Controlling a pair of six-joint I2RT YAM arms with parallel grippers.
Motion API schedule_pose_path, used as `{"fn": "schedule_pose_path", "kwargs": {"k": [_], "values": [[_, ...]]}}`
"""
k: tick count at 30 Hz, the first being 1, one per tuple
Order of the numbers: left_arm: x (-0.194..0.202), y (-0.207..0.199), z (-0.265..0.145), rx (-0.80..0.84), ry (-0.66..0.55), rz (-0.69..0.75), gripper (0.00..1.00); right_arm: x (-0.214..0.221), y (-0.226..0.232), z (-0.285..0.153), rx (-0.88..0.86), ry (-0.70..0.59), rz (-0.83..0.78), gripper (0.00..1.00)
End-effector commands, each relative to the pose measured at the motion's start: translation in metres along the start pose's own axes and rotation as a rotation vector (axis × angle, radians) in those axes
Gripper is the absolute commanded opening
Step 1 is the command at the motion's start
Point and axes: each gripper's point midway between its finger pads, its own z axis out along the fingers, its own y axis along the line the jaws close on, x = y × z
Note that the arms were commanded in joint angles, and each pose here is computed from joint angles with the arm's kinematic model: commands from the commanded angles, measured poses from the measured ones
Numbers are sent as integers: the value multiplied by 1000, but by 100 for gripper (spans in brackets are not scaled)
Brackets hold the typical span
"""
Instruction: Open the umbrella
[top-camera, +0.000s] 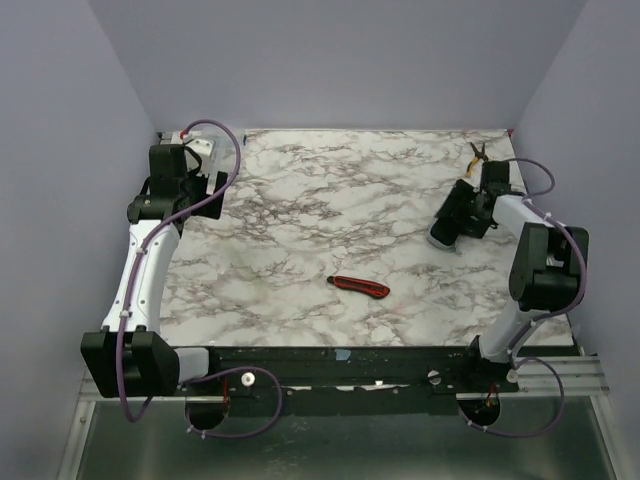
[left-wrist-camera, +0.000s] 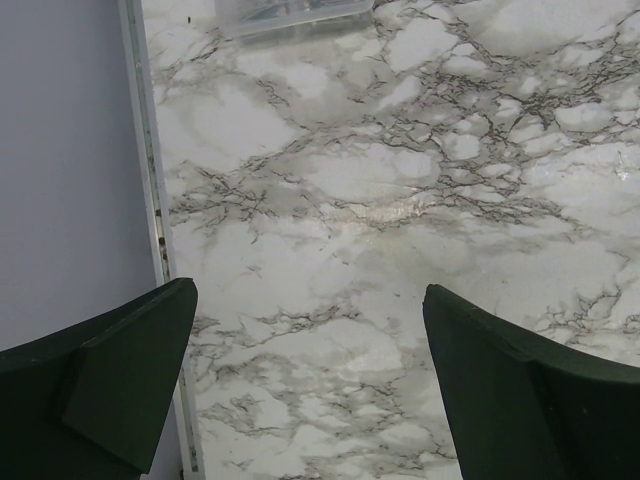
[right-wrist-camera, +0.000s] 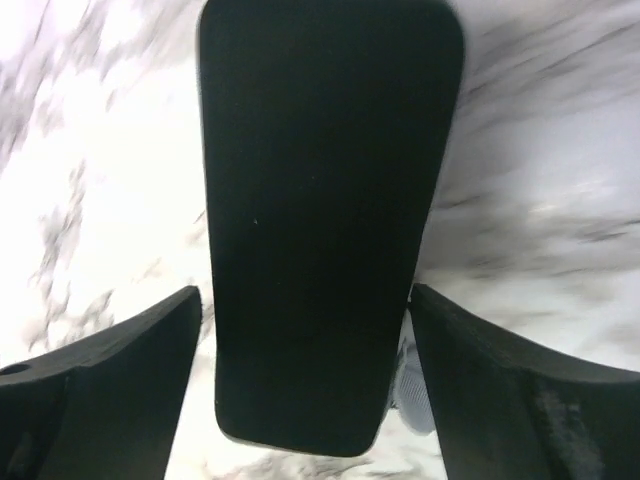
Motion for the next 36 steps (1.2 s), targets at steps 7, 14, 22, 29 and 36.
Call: {"fn": "schedule_pose_path", "kwargs": {"k": [7, 14, 22, 29, 36], "values": [[1, -12, -11, 65, -17, 14, 99, 81, 128, -39, -476, 274, -71, 100], [0, -23, -12, 128, -21, 9, 99, 51, 113, -73, -526, 316, -654, 100], [-2, -37, -14, 207, -41, 24, 99, -19, 85, -32, -350, 226, -793, 96], [5, -43, -16, 228, -23, 26, 98, 22, 100, -18, -533, 426, -669, 97], [13, -53, -24, 277, -38, 44, 99, 77, 114, -35, -701, 553, -473, 95]]}}
